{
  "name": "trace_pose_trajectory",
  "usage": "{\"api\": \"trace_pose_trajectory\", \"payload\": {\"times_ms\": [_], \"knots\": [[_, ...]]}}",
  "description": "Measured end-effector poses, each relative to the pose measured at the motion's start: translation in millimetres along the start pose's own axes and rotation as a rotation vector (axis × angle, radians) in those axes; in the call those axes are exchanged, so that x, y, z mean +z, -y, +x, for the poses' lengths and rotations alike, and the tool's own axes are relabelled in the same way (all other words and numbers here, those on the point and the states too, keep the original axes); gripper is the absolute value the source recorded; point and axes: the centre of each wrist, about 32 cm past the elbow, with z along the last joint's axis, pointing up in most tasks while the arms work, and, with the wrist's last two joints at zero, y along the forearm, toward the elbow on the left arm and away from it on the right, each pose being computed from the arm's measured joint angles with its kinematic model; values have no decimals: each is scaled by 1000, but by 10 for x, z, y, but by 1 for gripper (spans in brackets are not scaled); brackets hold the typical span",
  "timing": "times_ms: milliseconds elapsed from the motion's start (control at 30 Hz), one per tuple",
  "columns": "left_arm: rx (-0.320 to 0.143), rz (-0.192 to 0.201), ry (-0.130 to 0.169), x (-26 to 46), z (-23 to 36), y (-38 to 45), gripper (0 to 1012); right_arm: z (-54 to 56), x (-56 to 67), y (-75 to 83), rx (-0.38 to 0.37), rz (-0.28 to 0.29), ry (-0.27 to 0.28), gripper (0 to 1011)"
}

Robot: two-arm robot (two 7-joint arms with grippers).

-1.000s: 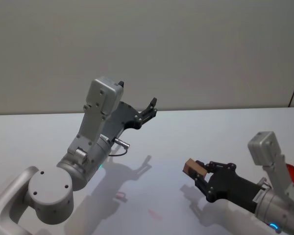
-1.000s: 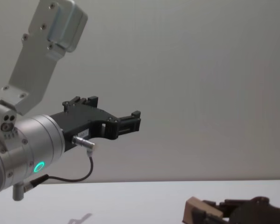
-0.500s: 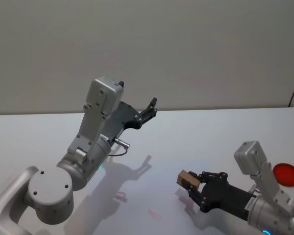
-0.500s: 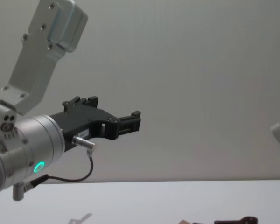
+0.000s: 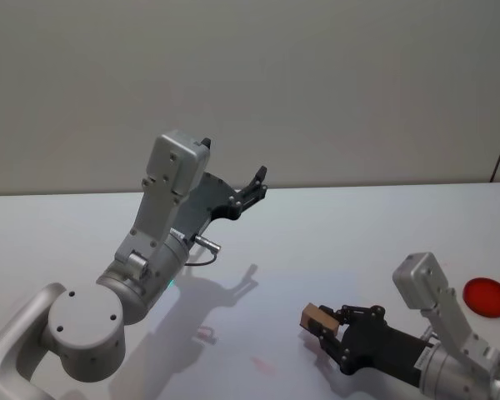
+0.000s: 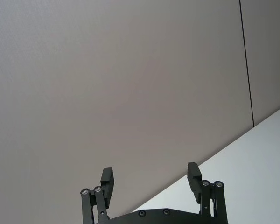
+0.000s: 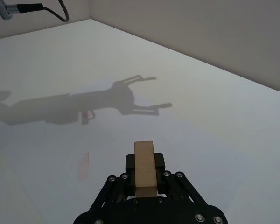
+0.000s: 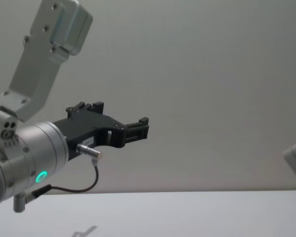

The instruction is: Use the one hand to pick up the stamp and affix it onto the A4 paper.

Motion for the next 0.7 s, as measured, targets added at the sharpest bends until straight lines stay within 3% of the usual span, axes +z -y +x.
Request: {"api": "trace_pose_trajectory", "payload": {"times_ms": [700], "knots": [[0, 0, 0, 0, 0, 0, 1001, 14, -66, 31, -7, -20, -10, 220]]}}
